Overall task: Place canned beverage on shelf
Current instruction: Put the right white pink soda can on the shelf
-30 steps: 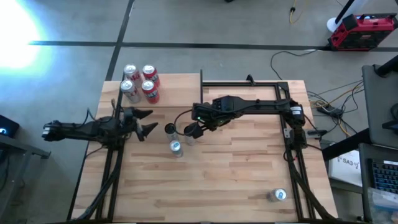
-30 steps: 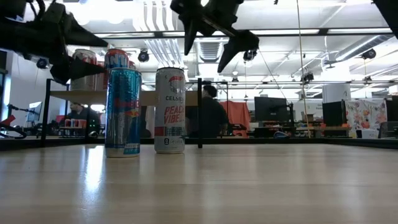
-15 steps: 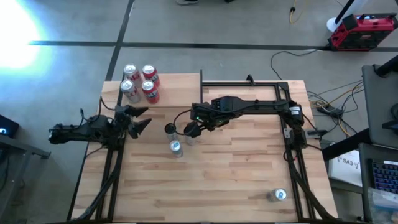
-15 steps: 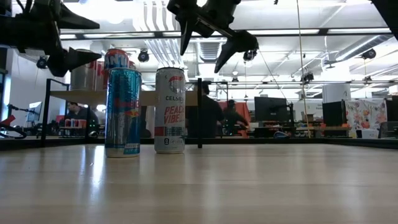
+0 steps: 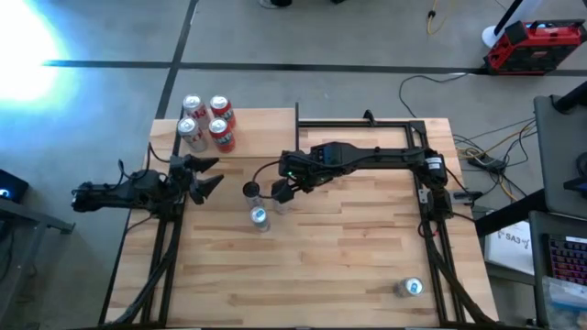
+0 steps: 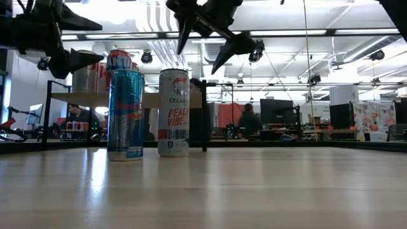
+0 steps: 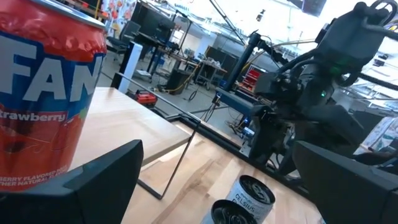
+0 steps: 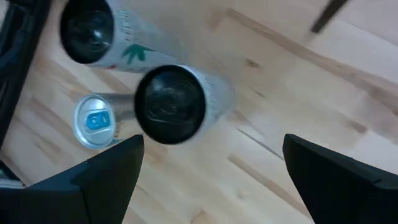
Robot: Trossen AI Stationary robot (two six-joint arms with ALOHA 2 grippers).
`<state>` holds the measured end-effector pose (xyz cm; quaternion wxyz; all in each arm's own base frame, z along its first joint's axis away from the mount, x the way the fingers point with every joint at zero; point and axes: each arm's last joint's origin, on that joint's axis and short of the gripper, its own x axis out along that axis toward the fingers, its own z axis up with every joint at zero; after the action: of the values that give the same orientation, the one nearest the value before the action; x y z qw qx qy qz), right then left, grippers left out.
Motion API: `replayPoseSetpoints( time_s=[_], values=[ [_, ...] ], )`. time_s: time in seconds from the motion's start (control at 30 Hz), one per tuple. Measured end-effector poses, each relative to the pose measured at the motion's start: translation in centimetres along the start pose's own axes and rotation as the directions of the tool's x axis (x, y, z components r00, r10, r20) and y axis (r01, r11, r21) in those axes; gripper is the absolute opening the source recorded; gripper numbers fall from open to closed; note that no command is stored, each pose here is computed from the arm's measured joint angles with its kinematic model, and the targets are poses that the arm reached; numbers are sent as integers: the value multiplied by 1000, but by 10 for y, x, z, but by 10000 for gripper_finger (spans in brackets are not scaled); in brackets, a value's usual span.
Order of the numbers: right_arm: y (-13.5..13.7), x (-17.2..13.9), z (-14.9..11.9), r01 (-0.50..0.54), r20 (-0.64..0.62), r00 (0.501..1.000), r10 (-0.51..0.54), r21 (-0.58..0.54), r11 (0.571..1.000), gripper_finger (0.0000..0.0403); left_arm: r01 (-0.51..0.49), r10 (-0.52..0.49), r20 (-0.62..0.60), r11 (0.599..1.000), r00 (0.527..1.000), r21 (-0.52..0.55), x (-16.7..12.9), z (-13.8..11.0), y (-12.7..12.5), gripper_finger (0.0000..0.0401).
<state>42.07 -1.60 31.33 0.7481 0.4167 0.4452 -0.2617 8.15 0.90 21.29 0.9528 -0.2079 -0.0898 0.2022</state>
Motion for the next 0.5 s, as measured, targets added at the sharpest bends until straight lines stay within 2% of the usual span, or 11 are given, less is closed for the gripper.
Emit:
replayPoseSetpoints(
  time_s=[0.23, 0.5],
  values=[
    [5, 0, -2, -27, 9, 1000, 28, -148, 989, 368, -4, 4, -8, 1000, 1000, 5, 1, -1, 0, 398],
    [9, 0, -8, -34, 0, 999, 37, -350, 936, 368, -7, 7, -17, 1000, 1000, 10, 2, -2, 0, 398]
  ],
)
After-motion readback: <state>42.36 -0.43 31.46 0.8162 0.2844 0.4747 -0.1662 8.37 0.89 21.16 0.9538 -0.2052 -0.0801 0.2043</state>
